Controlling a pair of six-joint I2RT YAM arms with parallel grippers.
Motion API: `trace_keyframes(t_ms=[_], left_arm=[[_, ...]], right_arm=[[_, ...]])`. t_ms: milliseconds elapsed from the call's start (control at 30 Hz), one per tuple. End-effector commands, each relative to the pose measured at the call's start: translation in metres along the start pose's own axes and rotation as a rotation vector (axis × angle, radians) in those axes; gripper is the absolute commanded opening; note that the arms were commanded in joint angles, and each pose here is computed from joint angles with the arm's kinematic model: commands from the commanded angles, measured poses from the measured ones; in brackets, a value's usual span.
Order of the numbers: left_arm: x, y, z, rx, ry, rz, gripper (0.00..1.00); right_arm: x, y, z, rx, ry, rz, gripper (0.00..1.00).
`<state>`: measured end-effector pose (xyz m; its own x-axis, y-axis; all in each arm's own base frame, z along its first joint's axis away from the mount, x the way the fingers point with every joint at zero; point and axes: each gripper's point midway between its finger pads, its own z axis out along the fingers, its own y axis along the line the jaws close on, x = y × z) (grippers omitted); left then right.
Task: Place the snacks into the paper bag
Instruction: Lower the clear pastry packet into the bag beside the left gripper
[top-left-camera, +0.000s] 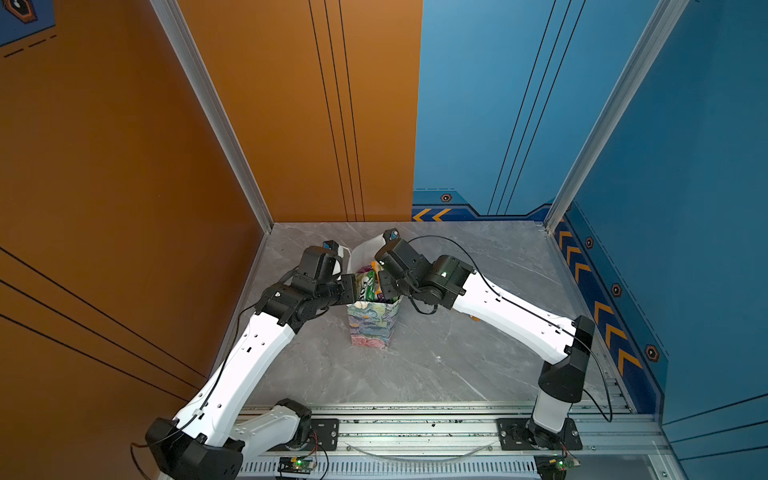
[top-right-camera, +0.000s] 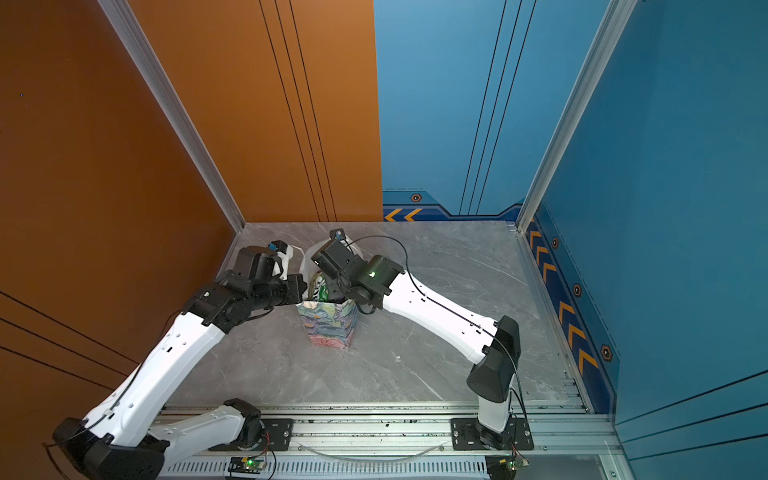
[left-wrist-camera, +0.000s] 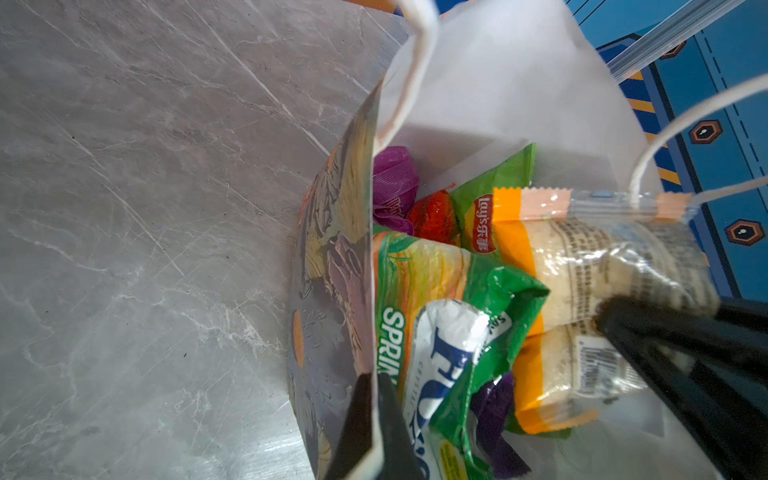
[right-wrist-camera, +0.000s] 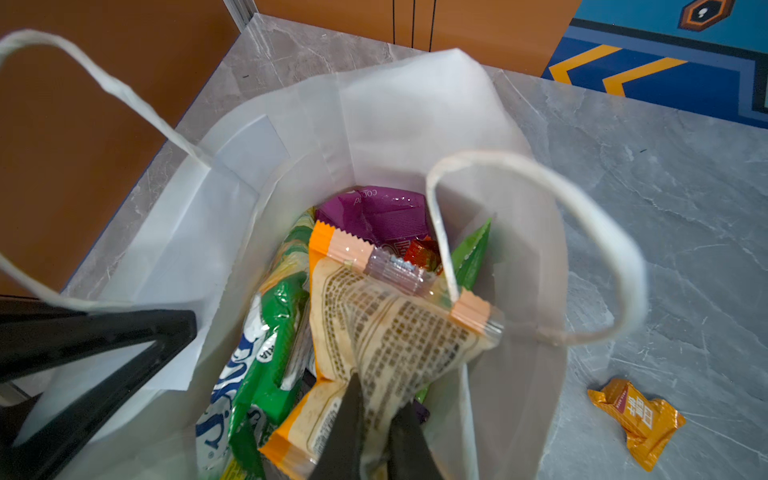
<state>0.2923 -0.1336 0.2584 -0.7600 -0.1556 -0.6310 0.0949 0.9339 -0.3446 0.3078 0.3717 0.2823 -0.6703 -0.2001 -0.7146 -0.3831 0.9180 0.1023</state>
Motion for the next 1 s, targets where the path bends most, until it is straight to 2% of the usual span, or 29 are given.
trace_keyframes(t_ms=[0,600,767,967], left_arm=[[-0.019,-0.011,-0.016,0.045,-0.098,0.030,0.02],[-0.019,-0.011,-0.015,0.043,-0.098,0.030,0.02],[-0.020,-0.011,-0.016,0.042,-0.100,0.029,0.02],[-0.020,-0.011,-0.016,0.040,-0.101,0.030,0.02]], right_arm=[[-0.004,-0.012,-0.001,0.053,-0.007,0.001,0.12],[0.007,0.017,0.016,-0.012,0.059,-0.043,0.13],[0.004,0.017,0.011,-0.015,0.047,-0.043,0.18],[0.000,0.016,-0.002,-0.018,0.039,-0.048,0.28]])
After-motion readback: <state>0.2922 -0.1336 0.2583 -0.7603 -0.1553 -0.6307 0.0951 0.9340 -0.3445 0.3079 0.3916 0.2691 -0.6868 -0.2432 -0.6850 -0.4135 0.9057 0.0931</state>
